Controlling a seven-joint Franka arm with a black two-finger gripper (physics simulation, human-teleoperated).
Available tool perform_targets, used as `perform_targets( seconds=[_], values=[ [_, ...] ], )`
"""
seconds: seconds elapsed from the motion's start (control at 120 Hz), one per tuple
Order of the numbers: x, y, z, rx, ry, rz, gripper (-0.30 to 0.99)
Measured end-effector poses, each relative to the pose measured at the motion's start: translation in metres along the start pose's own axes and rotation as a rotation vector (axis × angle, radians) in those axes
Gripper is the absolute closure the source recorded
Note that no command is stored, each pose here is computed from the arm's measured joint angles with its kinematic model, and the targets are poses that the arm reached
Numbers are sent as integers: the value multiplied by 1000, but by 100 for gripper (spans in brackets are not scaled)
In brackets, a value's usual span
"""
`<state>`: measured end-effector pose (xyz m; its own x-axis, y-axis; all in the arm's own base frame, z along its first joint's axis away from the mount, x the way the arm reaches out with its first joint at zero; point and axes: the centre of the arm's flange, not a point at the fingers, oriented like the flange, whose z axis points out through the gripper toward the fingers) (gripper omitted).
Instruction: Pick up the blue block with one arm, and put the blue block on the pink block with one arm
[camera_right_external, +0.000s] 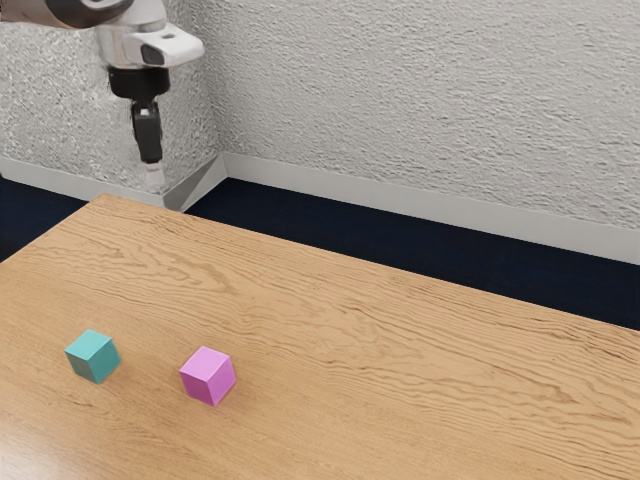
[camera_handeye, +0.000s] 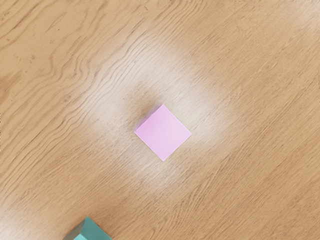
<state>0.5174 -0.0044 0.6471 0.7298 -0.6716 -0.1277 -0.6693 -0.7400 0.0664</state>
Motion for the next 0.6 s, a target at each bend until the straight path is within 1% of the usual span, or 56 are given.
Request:
perform_targets(
  seconds=[0.117, 0.15, 0.192, 0.225, 0.258, 0.292, 0.342, 0.425, 0.5, 0.6],
  values=[
    [10, 12, -5, 27, 17, 79, 0],
    [8, 17, -1, 25, 11, 97, 0],
    [-7, 21, 16, 5, -13, 111, 0],
    [-31, 22, 36, -11, -31, 109, 0],
    [-50, 23, 56, -23, -40, 119, 0],
    [-61, 21, 76, -35, -45, 146, 0],
    [-70, 15, 90, -33, -37, 197, 0],
    [-84, 2, 94, -11, -13, 266, 0],
    [-87, -13, 103, -3, -17, 343, 0],
    [-92, -20, 152, -23, -31, 460, 0]
  ],
)
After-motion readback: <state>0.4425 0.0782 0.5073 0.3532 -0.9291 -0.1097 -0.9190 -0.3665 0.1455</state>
